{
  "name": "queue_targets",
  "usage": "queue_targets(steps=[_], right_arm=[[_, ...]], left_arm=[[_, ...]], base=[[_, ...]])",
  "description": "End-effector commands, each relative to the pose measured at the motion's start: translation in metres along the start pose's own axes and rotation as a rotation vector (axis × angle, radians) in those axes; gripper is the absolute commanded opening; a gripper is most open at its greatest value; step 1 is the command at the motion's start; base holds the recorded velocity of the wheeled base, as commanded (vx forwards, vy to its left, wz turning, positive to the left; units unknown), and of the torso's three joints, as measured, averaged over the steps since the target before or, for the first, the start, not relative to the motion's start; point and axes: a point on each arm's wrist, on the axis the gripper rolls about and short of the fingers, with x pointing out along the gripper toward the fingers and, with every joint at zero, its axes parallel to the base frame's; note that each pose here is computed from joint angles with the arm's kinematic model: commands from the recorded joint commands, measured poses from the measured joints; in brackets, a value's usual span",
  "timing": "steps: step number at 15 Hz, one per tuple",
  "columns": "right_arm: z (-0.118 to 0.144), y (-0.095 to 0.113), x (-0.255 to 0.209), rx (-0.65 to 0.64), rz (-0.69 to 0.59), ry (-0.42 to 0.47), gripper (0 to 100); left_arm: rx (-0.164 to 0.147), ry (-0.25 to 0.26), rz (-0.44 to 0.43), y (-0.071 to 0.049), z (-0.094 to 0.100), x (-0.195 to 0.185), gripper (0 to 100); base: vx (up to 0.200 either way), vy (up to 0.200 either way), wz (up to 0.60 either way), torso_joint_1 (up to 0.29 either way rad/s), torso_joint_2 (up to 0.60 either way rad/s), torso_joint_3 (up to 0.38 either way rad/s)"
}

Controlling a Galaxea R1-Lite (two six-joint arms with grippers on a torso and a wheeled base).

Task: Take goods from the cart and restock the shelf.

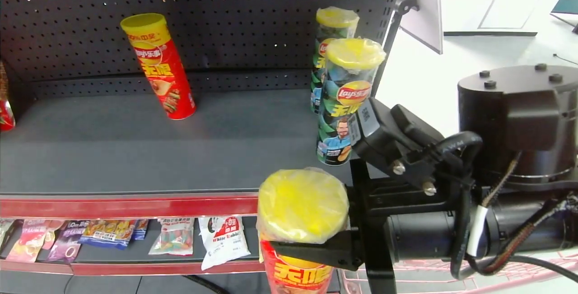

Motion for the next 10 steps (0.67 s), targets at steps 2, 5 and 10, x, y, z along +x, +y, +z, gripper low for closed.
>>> queue_targets(steps=[2, 5, 10], right_arm=[[-0.0002, 0.0002, 0.0004, -0.001, 0.002, 0.001, 0], [-0.0012, 0.0005, 0.0, 0.002, 0.002, 0.003, 0], [-0.0011, 0.001, -0.0012, 0.001, 0.002, 0.002, 0]], left_arm=[[0.0, 0.001, 0.0, 0.0, 0.0, 0.0001, 100], [0.0, 0.001, 0.0, 0.0, 0.0, 0.0001, 100], [0.0, 0.001, 0.0, 0.0, 0.0, 0.0001, 100]], base=[[0.0, 0.2, 0.0, 0.002, 0.0, 0.002], [0.0, 0.2, 0.0, 0.004, 0.01, 0.001], [0.0, 0.2, 0.0, 0.001, 0.0, 0.0]])
